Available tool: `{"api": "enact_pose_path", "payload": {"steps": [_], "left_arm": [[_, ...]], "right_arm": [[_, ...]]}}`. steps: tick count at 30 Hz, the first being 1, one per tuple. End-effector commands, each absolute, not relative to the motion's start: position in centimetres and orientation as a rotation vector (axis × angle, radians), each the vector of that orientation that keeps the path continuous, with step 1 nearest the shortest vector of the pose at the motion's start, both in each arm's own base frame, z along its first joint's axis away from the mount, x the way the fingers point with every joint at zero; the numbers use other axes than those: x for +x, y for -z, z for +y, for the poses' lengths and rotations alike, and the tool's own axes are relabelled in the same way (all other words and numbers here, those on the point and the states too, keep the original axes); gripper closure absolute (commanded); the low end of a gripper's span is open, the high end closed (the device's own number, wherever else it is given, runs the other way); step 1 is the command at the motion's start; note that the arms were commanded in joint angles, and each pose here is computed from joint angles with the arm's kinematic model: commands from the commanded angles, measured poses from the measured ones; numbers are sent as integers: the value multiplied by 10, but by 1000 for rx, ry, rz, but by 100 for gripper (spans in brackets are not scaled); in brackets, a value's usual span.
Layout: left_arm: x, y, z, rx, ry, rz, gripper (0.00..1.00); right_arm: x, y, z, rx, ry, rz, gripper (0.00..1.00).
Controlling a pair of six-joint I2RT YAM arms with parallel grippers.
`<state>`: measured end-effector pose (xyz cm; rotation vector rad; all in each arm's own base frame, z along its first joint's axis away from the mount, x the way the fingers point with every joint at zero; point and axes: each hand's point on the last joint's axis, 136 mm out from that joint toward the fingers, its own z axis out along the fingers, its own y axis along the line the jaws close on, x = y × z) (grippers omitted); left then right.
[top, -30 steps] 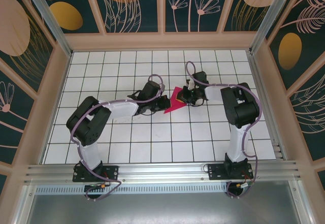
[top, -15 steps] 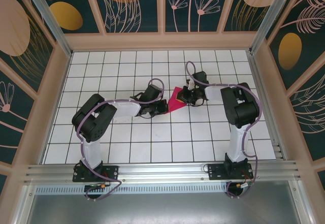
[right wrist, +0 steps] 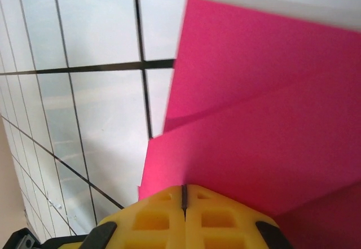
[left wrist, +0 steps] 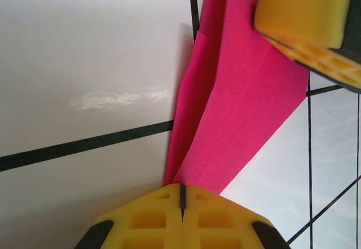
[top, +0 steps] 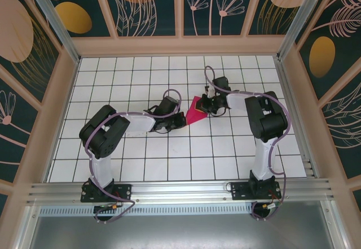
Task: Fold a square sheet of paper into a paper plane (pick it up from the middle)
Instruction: Fourth fold the wing at the center of the table.
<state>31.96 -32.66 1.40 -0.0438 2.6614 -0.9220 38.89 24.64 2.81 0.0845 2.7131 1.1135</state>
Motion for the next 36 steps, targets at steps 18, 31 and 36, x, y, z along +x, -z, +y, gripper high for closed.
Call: {"api": "enact_pose_path", "payload": {"steps": [18,31,36], "left_arm": [[289,36,-286,-243,697,2859,100],[283,38,-283,-224,682,2884,100],[277,41,-280,-216,681,2903,100]], "right_arm": [[332,-36,286,-111,-1260,2707,100],[346,-7,277,-70,-1126,2791,100],[369,-2,257,-2,-1081,2772,100]]}}
